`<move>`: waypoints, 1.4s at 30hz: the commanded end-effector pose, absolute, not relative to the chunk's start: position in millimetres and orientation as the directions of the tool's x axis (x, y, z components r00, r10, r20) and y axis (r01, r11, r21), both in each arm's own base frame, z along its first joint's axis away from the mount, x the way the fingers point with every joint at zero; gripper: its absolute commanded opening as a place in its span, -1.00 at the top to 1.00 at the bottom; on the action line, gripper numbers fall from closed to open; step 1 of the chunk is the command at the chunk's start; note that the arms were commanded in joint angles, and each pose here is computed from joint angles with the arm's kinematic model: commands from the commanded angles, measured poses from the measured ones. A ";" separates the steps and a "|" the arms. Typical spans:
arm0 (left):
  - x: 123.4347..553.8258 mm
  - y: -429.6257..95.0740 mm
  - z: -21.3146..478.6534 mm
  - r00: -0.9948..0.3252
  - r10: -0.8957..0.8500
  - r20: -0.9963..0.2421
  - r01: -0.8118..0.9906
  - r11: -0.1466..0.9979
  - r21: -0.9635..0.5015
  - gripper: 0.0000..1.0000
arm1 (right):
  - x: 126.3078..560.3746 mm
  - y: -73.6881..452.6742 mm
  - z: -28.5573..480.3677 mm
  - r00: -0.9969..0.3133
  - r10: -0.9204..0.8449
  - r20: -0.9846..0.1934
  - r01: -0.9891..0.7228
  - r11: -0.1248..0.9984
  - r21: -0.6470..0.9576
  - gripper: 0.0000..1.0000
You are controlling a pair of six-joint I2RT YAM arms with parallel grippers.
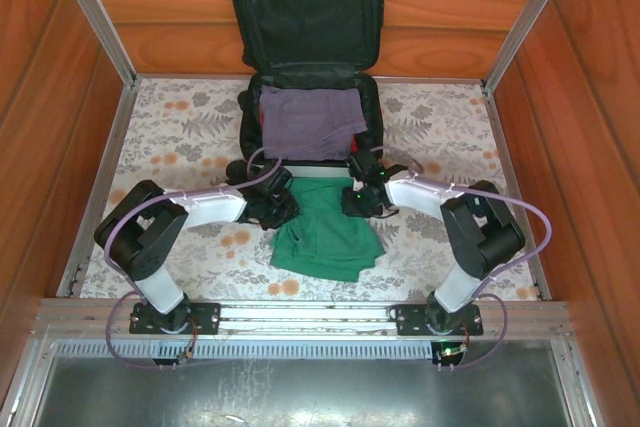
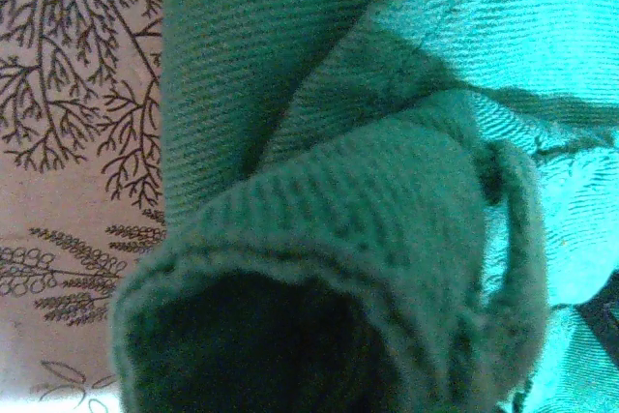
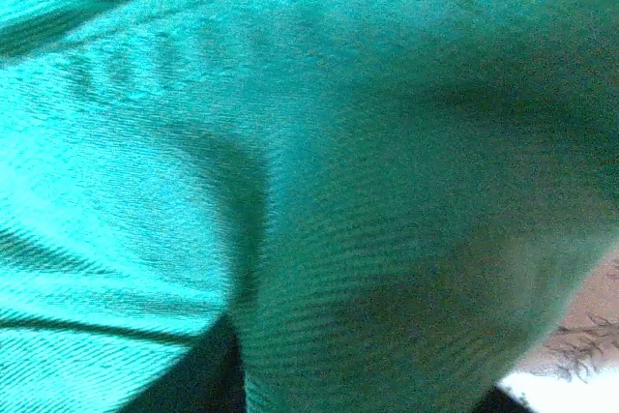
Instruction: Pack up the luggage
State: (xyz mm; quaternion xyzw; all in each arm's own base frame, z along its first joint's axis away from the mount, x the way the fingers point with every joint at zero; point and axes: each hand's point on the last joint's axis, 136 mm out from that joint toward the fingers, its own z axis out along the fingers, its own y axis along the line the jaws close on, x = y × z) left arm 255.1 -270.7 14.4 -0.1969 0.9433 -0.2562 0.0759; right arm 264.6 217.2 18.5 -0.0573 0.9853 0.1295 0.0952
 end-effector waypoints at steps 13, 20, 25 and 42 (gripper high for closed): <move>286.8 -275.1 176.7 -0.791 -0.154 -0.592 0.137 0.898 -0.417 1.00 | 300.9 198.8 213.9 -0.610 -0.250 -0.752 -0.307 0.949 -0.067 1.00; 348.0 -236.0 249.3 -0.649 -0.112 -0.752 0.159 0.948 -0.278 1.00 | 370.9 204.5 280.7 -0.463 -0.295 -0.836 -0.308 0.938 -0.161 1.00; 391.4 -223.8 259.8 -0.632 -0.097 -0.769 0.156 0.956 -0.249 1.00 | 417.4 210.7 304.3 -0.409 -0.275 -0.870 -0.310 0.939 -0.151 1.00; 509.6 -214.5 196.0 -0.719 -0.133 -0.682 0.064 0.965 -0.256 1.00 | 544.1 226.1 236.8 -0.496 -0.280 -0.822 -0.316 0.940 -0.129 1.00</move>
